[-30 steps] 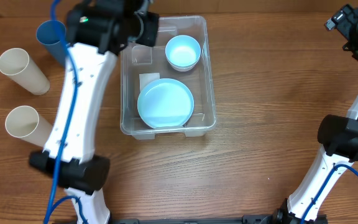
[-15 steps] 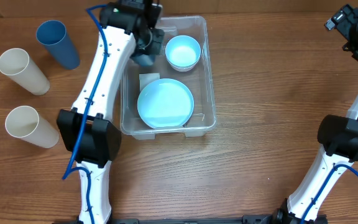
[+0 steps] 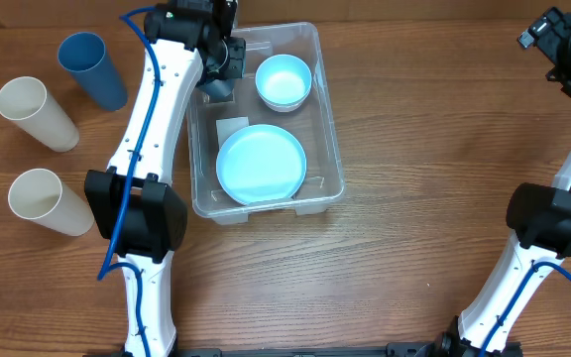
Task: Pack container
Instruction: 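Carry the blue cup into the container's back-left corner and release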
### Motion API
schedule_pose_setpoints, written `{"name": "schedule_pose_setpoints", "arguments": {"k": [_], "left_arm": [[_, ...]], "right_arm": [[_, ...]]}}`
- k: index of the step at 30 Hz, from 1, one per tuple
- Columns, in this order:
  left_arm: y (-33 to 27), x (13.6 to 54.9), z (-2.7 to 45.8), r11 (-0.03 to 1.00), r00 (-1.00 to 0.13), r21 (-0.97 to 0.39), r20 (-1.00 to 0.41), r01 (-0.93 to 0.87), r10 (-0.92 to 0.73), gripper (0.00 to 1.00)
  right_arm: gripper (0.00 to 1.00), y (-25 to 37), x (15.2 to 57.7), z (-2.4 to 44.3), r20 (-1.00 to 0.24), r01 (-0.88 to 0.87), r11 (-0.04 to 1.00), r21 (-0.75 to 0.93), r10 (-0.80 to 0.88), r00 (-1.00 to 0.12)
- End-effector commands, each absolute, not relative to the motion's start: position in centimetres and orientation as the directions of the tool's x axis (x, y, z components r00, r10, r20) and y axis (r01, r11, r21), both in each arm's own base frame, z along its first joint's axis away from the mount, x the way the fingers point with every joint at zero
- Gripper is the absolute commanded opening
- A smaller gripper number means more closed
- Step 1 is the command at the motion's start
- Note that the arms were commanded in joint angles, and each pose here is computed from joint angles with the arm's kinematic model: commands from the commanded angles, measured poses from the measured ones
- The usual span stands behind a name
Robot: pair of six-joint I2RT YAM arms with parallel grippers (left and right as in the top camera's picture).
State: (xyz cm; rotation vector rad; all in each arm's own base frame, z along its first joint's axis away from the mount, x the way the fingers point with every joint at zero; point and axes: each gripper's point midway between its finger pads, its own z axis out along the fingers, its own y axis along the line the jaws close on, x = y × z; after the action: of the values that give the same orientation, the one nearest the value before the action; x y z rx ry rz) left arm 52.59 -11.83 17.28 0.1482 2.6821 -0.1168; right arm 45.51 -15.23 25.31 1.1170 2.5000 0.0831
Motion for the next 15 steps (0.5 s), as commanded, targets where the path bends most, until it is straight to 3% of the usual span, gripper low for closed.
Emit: {"name": "schedule_pose_setpoints", "arguments": {"k": [1, 7, 8, 10, 12, 15], "left_arm": [[-11.0, 52.8, 12.5, 0.997, -0.933, -0.028, -0.355, 0.073, 0.059, 0.04], [-11.3, 53.0, 10.0, 0.996, -0.947, -0.034, -0.316, 0.079, 0.064, 0.07], [-11.3, 53.1, 10.1, 0.996, -0.945, -0.035, -0.322, 0.079, 0.063, 0.21], [-11.4, 53.5, 10.2, 0.996, -0.94, -0.037, -0.337, 0.079, 0.062, 0.66], [-11.5, 53.7, 10.3, 0.996, -0.936, -0.039, -0.348, 0.079, 0.061, 0.8], [-11.6, 54.3, 10.6, 0.996, -0.927, -0.041, -0.37, 0.08, 0.06, 0.86]], "right_arm": [[1.0, -15.0, 45.1, 27.8, -0.387, 0.688, 0.685, 0.24, 0.717, -0.579], [1.0, -15.0, 45.1, 27.8, -0.387, 0.688, 0.685, 0.24, 0.717, -0.579], [1.0, -15.0, 45.1, 27.8, -0.387, 0.688, 0.685, 0.24, 0.717, -0.579], [1.0, -15.0, 45.1, 27.8, -0.387, 0.688, 0.685, 0.24, 0.717, -0.579], [1.0, -15.0, 45.1, 27.8, -0.387, 0.688, 0.685, 0.24, 0.717, -0.579], [1.0, -15.0, 45.1, 27.8, -0.387, 0.688, 0.685, 0.24, 0.717, -0.579]]}}
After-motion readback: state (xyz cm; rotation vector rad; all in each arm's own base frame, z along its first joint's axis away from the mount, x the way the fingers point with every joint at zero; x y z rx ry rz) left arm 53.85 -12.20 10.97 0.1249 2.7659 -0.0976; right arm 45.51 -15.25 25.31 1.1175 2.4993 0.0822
